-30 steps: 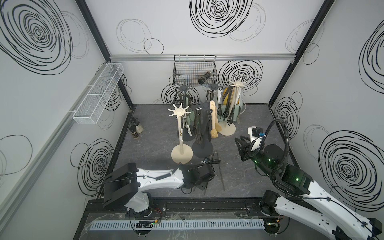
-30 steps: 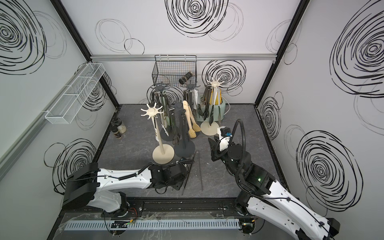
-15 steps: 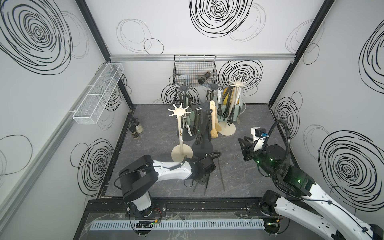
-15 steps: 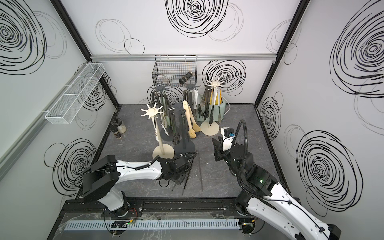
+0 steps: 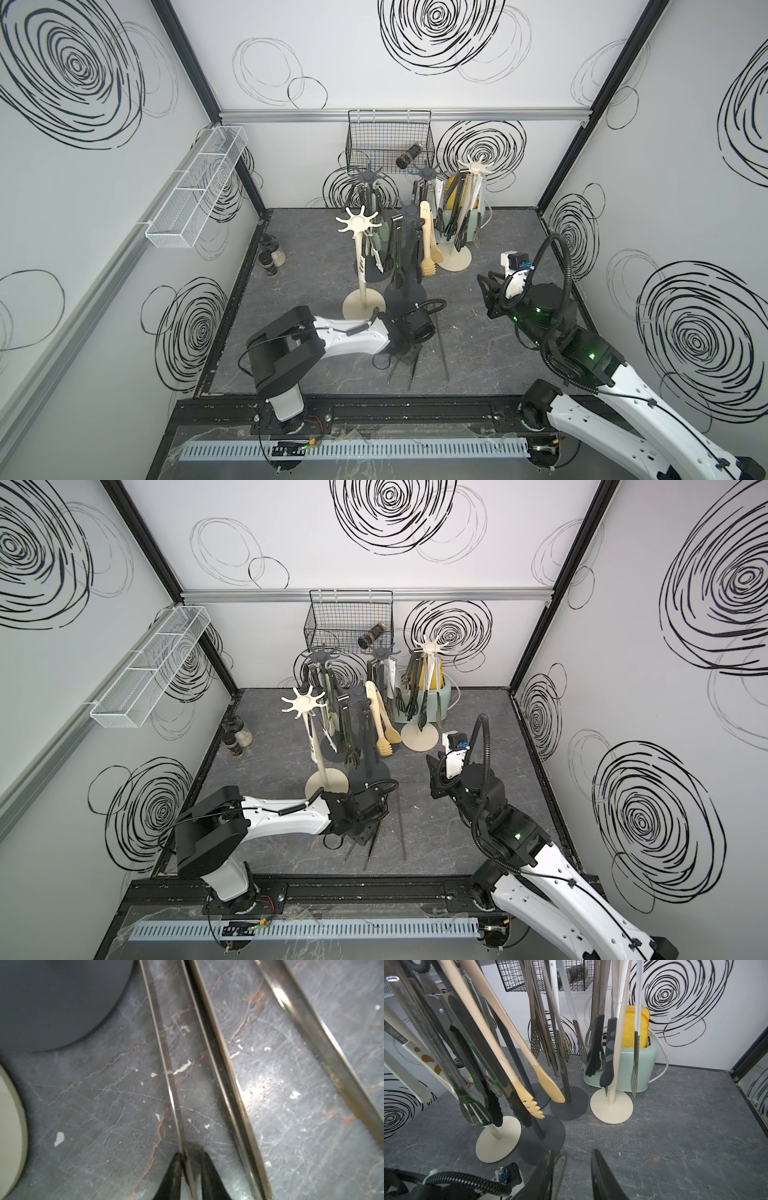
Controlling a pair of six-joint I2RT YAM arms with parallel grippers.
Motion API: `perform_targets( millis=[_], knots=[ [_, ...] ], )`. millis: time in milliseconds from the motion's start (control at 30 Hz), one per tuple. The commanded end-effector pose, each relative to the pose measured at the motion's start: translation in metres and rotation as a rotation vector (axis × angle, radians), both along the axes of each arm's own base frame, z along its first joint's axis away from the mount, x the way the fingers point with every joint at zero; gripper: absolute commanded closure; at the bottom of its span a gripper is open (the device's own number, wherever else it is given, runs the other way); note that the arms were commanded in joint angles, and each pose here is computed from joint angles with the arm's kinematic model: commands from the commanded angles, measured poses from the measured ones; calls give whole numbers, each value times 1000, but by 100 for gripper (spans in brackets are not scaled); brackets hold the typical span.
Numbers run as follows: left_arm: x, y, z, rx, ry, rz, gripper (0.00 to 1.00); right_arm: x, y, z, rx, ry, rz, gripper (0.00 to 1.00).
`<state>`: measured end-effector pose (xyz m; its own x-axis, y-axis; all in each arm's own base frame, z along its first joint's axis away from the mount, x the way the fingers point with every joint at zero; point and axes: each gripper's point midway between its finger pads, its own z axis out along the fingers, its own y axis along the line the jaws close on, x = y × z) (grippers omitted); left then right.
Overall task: Hang food tongs on kitchen utensil racks
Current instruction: Pick up the food tongs from the center of the board.
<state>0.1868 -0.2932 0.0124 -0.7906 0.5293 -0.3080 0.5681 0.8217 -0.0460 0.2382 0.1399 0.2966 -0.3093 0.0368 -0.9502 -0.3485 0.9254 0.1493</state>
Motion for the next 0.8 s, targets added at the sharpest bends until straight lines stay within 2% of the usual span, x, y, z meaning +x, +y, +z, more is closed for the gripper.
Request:
perform_targets(
  millis=[0,300,333,533,767],
  knots=[
    [-8,10,-10,35,40,1,84,1,0,-1,5,-8,8,67],
    [-5,0,-2,5,5,-3,95,0,-4,3,13,-13,3,67],
    [-5,-1,-1,4,-1,-4,100,0,-4,4,15,-15,1,67],
    [3,-10,18,-30,-74,2,100,-1,-6,5,18,-18,-2,67],
    [18,-16,71,-104,-240,32,100,-1,-11,7,22,-26,-20,67]
  ],
)
